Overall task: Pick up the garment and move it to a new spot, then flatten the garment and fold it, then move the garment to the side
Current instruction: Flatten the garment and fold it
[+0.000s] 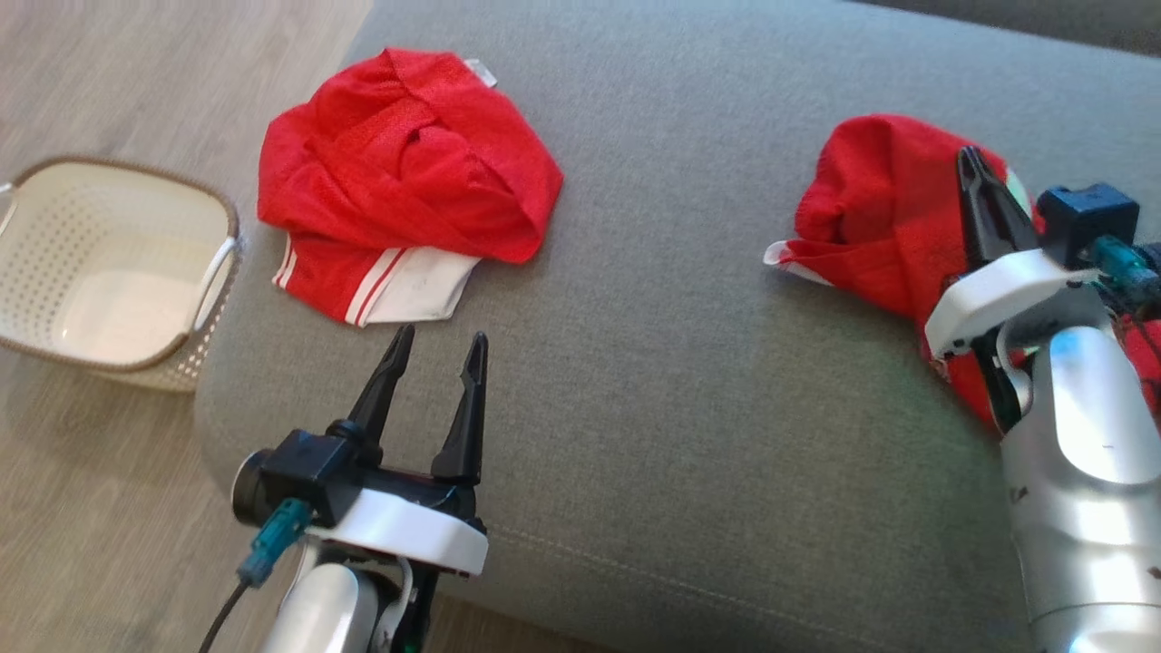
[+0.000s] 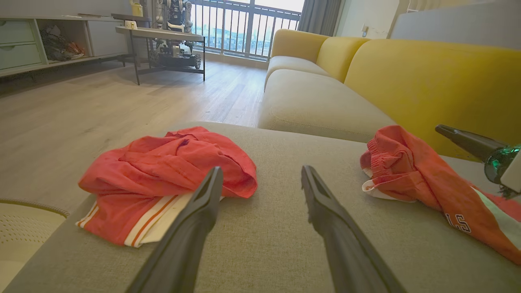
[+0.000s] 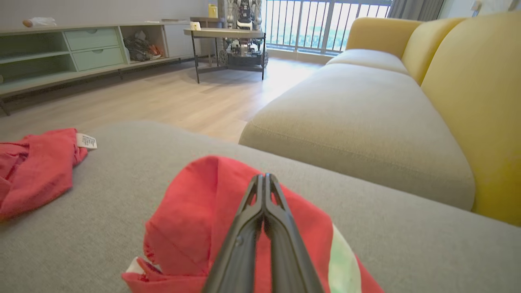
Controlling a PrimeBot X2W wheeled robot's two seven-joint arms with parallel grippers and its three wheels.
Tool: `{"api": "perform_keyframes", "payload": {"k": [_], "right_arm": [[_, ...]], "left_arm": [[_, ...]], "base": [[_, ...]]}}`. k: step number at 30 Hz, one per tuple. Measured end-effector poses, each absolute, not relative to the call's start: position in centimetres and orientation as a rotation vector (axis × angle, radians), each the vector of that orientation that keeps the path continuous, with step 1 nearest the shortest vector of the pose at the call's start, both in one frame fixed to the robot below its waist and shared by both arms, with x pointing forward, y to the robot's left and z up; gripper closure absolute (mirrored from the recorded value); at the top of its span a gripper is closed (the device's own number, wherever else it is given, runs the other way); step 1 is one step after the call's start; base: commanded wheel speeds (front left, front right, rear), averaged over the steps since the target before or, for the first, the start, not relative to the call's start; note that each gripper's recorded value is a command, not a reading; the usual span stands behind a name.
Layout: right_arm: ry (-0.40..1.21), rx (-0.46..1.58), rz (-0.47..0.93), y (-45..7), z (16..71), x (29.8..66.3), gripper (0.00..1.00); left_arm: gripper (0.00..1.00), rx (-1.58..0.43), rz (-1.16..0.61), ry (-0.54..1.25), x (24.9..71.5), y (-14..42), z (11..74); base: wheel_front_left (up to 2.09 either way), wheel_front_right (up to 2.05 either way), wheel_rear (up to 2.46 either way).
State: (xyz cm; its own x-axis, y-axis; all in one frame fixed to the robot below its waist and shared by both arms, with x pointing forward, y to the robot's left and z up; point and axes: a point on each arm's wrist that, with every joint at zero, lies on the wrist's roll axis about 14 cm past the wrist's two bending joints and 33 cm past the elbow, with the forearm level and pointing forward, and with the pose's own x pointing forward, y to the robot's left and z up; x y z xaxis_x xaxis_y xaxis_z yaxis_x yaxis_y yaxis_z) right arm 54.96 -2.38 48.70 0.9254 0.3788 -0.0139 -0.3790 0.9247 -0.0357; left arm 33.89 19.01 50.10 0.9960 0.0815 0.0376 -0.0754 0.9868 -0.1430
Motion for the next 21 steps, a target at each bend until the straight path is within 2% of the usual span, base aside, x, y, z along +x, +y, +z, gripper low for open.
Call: {"api": "perform_keyframes", "payload": {"k": [7, 12, 21], "right_arm": [[-0.179, -0.018, 0.410, -2.0, 55.8, 53.7, 1.00], [-0.324, 0.028, 0.397, -3.5, 60.6, 51.2, 1.00], [-0.295, 0.084, 0.343, -7.8, 58.3, 44.3, 1.00]], "left_arm": [[0.00, -0.171, 0.087, -0.134, 33.4, 19.5, 52.7], [0.00, -0.172, 0.069, -0.174, 33.4, 19.2, 53.9], [0.00, -0.223, 0.025, -0.222, 34.0, 18.1, 55.3]], "base": [[0.00, 0.00, 0.00], [0.00, 0.00, 0.00], [0.00, 0.00, 0.00]]}}
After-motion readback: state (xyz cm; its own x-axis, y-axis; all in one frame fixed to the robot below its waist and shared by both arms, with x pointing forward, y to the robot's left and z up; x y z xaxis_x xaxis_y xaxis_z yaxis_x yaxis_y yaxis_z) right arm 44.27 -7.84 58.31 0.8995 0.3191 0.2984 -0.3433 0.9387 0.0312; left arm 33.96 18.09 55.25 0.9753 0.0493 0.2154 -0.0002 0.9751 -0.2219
